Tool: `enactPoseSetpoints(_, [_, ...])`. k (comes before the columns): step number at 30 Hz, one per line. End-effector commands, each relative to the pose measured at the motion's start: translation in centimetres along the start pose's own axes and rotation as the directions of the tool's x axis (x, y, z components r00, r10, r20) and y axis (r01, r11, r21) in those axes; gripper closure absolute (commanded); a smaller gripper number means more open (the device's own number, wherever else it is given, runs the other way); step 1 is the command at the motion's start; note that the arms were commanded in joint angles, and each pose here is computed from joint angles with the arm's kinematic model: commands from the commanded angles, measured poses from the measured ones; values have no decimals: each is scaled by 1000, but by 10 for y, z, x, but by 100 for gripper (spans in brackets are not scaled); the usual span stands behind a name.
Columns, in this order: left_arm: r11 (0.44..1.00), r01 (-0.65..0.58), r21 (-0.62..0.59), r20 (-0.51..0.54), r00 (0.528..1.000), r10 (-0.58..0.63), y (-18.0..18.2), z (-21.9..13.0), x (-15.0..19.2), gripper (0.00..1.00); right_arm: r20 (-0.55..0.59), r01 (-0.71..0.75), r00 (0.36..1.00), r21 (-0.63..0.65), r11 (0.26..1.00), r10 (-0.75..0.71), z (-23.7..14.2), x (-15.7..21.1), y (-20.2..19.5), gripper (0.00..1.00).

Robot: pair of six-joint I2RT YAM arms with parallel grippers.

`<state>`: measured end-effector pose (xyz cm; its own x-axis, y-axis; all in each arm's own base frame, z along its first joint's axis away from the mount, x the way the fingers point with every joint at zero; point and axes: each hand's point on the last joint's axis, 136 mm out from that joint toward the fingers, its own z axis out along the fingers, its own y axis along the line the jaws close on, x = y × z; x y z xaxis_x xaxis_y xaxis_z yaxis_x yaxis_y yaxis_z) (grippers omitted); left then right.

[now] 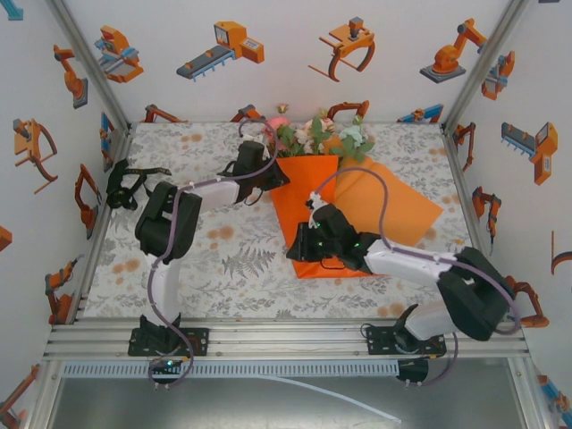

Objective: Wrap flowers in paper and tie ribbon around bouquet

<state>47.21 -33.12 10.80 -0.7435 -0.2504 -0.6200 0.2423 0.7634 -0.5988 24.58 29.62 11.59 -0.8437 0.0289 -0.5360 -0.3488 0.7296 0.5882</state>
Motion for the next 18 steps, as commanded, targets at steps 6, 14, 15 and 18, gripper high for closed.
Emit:
enactPoseSetpoints(6, [982,-147,115,33,989,145,-76,-68,27,72,329,-169,940,235,957,86,-98,-85,-74,58])
enactPoseSetpoints(14, [945,-288,157,-91,948,304,-128,-63,124,70,519,-539,799,397,743,302,-191,-85,-208,38])
enactPoseSetpoints(15, [937,-309,161,-98,940,327,-132,-59,133,68,547,-593,767,406,695,335,-203,-79,-225,32])
enactPoseSetpoints(18, [921,-348,174,-110,923,369,-140,-50,151,66,624,-707,680,420,569,385,-235,-63,-269,18])
